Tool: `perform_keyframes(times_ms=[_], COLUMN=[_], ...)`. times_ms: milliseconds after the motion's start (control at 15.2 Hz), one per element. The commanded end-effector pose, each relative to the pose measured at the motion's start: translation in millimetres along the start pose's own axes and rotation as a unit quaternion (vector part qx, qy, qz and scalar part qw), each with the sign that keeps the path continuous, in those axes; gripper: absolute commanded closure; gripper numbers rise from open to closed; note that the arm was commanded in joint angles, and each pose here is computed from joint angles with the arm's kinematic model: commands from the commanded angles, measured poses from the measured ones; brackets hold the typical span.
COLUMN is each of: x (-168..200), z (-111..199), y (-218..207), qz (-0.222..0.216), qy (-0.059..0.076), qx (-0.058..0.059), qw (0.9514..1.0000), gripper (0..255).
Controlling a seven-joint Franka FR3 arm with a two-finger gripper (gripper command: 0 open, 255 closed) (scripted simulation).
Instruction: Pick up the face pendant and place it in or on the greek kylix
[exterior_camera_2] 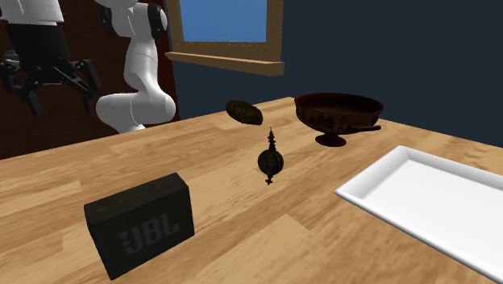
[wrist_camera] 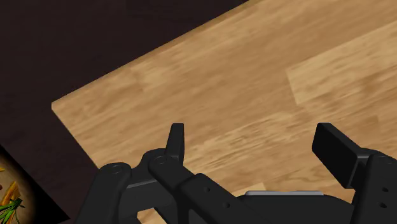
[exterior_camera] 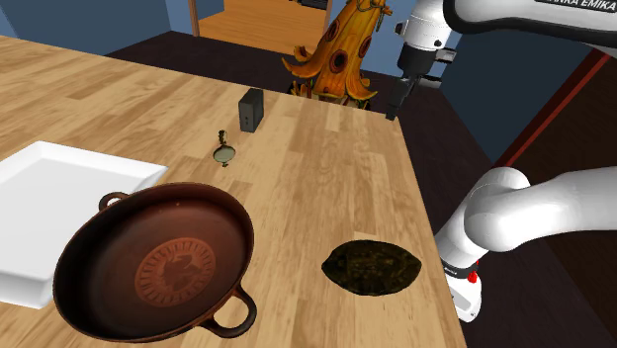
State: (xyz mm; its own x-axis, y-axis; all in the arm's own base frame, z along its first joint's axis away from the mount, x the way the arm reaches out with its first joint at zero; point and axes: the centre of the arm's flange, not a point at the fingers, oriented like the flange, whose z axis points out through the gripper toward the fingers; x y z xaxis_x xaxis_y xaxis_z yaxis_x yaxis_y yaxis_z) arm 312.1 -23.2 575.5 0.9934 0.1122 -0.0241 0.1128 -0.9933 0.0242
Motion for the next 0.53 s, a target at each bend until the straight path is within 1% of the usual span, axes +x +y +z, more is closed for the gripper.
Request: perform_keyframes(times_ms=[0, 462], x=[0, 42], z=[0, 13], y=[0, -66], qz=[0.000, -0.010], qy=[0.000, 0.025], qx=[0.000, 0.035], qw=[1.0000, 0.9990], gripper=[0, 0])
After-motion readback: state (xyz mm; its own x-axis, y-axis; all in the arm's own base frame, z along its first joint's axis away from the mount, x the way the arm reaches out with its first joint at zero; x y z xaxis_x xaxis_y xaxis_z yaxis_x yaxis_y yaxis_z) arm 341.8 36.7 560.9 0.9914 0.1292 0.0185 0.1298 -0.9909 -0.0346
